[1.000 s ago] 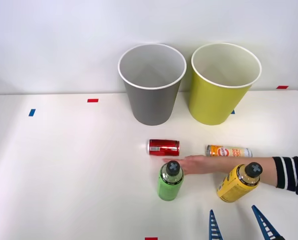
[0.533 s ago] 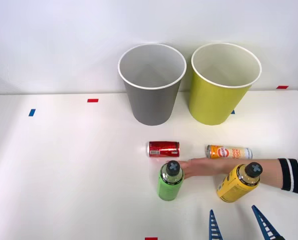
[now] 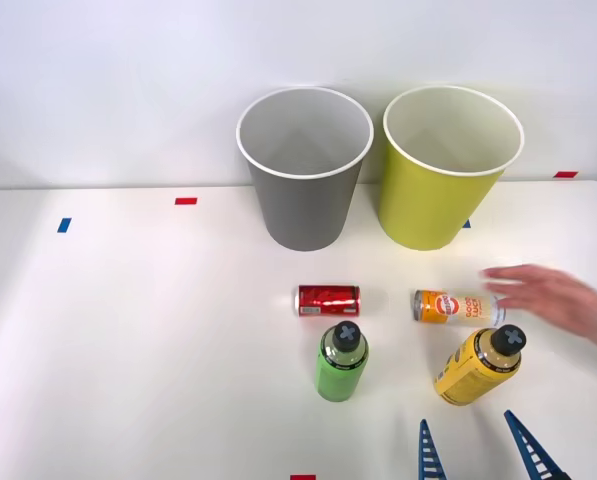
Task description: Put cans in the gray bin, plastic bottles in the light green bin
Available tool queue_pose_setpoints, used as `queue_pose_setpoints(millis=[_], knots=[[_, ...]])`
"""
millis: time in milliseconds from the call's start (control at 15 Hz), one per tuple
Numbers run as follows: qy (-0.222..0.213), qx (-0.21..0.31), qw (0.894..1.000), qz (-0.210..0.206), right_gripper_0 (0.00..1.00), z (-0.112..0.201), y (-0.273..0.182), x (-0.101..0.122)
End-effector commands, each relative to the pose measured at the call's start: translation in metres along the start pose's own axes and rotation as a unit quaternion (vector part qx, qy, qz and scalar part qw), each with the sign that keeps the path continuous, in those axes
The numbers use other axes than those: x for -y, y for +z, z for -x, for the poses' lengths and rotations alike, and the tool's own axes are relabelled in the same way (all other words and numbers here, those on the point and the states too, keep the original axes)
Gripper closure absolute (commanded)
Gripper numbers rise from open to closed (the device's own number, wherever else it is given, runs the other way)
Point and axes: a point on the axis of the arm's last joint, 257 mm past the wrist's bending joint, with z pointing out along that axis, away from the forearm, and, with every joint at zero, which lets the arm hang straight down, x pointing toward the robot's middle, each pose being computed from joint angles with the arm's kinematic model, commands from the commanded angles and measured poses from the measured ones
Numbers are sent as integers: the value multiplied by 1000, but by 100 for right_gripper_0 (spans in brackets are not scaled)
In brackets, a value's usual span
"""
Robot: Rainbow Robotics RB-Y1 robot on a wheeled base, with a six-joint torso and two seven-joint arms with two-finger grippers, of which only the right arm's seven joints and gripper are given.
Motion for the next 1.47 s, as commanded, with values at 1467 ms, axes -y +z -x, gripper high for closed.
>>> queue_pose_setpoints(millis=[1467], knots=[[0, 0, 1000, 0, 0, 0, 0, 0]])
